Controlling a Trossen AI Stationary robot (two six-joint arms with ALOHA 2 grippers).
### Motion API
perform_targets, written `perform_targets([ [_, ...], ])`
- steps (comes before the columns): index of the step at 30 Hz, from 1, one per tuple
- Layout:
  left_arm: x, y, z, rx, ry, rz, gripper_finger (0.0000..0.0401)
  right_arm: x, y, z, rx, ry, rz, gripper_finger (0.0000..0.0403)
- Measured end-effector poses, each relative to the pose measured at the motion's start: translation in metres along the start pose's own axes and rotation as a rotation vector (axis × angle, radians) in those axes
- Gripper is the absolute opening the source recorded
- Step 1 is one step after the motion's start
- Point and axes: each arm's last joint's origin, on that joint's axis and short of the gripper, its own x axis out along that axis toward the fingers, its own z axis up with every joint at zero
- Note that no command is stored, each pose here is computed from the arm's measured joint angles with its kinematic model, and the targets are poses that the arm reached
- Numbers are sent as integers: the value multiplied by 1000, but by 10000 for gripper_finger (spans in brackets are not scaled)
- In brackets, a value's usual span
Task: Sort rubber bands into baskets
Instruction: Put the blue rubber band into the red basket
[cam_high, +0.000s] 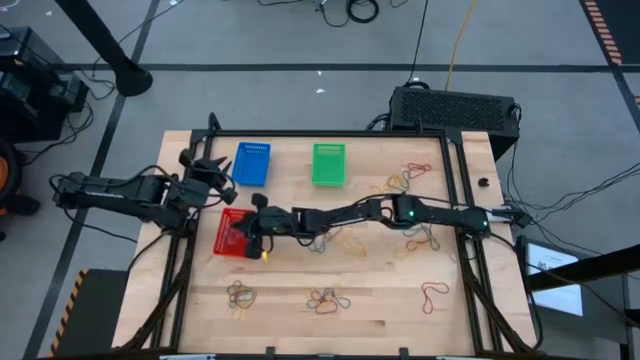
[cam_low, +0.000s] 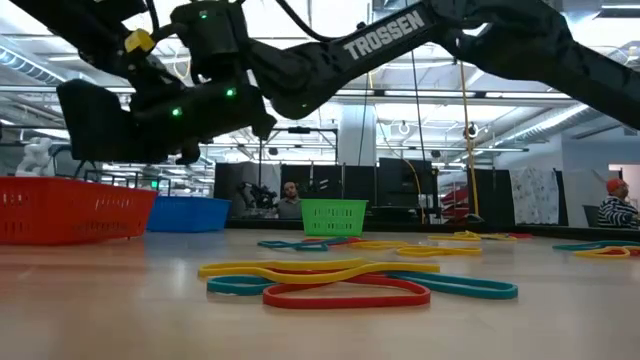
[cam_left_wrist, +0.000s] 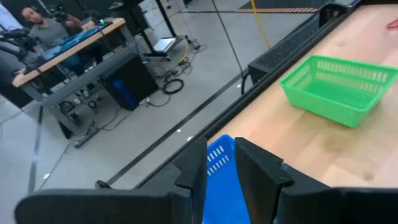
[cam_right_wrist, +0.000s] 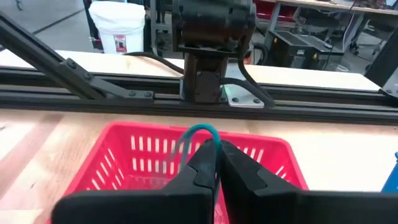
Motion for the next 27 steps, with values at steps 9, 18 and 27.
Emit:
perform_targets([
  [9, 0, -2, 0, 0, 11, -44, 90, 0, -2, -6, -2, 62, -1, 60],
  [18, 0, -2, 0, -1, 15, -56, 90, -9, -13, 14, 11, 91, -18, 127],
  [27, 0, -4, -1, 3, 28, -100, 90, -60, -22, 72, -134, 344, 5, 144],
])
